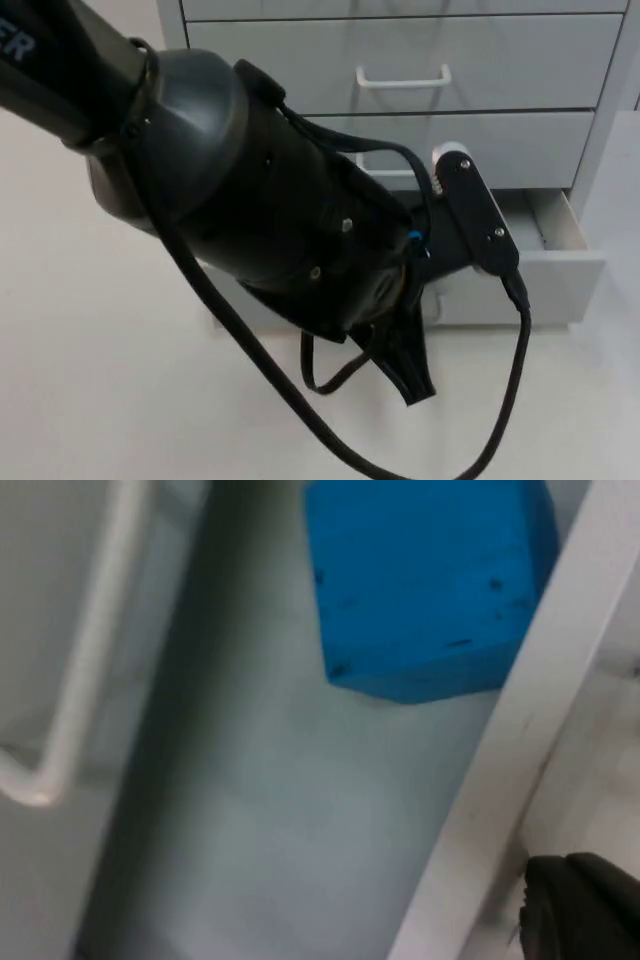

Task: Open the drawer with the left hand, place the block into the drawer with the right hand, then close the drawer with the left hand.

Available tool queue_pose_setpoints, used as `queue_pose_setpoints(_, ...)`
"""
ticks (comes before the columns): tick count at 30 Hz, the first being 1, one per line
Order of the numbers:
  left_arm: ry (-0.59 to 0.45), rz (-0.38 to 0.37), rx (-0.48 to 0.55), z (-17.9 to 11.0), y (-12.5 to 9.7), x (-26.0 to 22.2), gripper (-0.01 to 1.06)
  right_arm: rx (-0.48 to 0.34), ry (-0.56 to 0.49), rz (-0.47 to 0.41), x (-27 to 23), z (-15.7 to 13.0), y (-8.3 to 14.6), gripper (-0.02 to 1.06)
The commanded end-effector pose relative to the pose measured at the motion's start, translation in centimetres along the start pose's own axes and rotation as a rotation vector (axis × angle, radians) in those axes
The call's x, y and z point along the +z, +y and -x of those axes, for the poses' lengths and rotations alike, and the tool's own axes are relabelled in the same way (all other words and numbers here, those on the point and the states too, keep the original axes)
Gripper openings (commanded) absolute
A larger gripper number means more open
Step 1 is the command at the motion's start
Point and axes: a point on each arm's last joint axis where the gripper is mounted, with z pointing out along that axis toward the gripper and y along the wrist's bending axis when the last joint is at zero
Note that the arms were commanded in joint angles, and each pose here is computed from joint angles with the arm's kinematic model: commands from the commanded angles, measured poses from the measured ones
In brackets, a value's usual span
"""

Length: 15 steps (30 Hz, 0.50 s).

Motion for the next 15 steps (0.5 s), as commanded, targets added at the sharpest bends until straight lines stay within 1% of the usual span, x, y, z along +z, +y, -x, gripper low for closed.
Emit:
queue_pose_setpoints(1,-0.007,0.078,0.015,0.1,0.7,0.4,0.0,0.001,-0.007,0.0,0.1,0.0,0.0,1.05)
queue_pose_setpoints(4,-0.017,0.098,0.031,0.1,0.7,0.7,0.0,0.001,-0.007,0.0,0.1,0.0,0.0,1.05)
queue_pose_setpoints(5,-0.022,0.118,0.035,0.0,0.7,0.9,0.0,0.001,-0.007,0.0,0.1,0.0,0.0,1.05)
queue_pose_setpoints(6,-0.039,0.165,0.018,0.1,1.0,1.1,0.0,0.001,-0.007,0.0,0.1,0.0,0.0,1.05)
queue_pose_setpoints(7,-0.044,0.191,-0.013,0.1,1.2,1.1,0.0,0.001,-0.007,0.0,0.1,0.0,0.0,1.05)
queue_pose_setpoints(8,-0.044,0.191,-0.013,0.1,1.2,1.1,0.0,0.001,-0.007,0.0,0.1,0.0,0.0,1.05)
queue_pose_setpoints(9,-0.039,0.204,-0.038,0.0,1.4,1.2,0.0,0.002,-0.007,0.001,0.1,0.0,0.0,1.05)
queue_pose_setpoints(15,-0.029,0.212,-0.093,0.0,3.4,2.7,0.0,0.002,-0.007,0.001,0.1,0.0,0.0,1.05)
